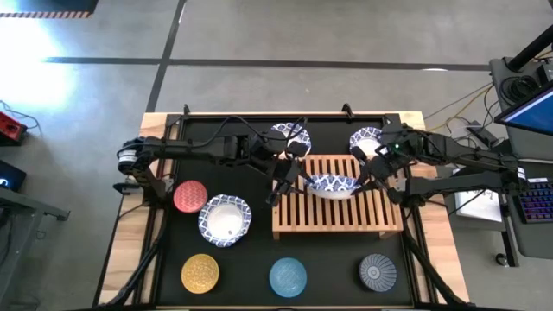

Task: Place and stack bowls onto a shelf
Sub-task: Put the top left big white and blue bowl on the shelf

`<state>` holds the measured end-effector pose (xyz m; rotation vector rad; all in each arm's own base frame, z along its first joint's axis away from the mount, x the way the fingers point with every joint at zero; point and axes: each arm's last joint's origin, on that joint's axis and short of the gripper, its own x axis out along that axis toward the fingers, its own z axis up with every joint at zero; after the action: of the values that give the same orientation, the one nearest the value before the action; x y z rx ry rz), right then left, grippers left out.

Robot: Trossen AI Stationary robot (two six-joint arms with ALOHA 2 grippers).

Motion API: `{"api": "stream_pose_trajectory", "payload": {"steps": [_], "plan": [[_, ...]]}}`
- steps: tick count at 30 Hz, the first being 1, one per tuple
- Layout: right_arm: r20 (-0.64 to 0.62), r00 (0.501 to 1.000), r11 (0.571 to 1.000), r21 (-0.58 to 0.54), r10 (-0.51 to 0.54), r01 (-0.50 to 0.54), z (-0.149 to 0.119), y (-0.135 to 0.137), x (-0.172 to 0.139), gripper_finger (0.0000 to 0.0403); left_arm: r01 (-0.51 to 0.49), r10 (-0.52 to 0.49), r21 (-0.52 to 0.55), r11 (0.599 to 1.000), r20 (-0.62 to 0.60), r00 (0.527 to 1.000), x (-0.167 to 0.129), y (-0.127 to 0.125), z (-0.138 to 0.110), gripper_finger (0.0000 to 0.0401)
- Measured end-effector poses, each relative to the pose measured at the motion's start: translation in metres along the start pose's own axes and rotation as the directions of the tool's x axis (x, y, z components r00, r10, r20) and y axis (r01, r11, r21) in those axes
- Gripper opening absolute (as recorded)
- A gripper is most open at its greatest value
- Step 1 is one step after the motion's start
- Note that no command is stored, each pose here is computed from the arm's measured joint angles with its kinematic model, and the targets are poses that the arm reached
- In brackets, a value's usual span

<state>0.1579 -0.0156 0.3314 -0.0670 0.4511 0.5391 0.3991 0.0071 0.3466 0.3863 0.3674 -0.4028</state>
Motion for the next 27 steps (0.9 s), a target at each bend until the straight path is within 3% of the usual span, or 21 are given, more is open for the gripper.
{"api": "stream_pose_trajectory", "payload": {"steps": [5,10,16,23,27], "plan": [[-0.121,0.984,0.988,0.069,-0.131,0.14,-0.009,-0.002,-0.001,0.0011,-0.011,0.011,-0.001,1.0,-0.009,1.0,0.0,0.0,0.0,0.0172],[-0.15,0.978,0.98,0.114,-0.143,0.161,-0.006,0.002,-0.006,0.0011,-0.029,0.029,-0.004,1.0,-0.023,0.999,0.0,0.001,-0.001,0.0174],[-0.269,0.935,0.938,0.195,-0.229,0.286,0.003,0.01,-0.025,0.0011,-0.053,0.052,-0.013,0.998,-0.053,0.997,-0.006,0.0,0.0,0.0174],[-0.389,0.891,0.878,0.309,-0.234,0.365,-0.004,0.014,-0.025,0.0011,-0.102,0.097,-0.039,0.994,-0.116,0.989,-0.02,-0.002,0.003,0.0174],[-0.468,0.862,0.845,0.365,-0.196,0.39,-0.008,0.015,-0.018,0.0011,-0.203,0.188,-0.057,0.978,-0.206,0.96,-0.033,-0.003,0.003,0.0174]]}}
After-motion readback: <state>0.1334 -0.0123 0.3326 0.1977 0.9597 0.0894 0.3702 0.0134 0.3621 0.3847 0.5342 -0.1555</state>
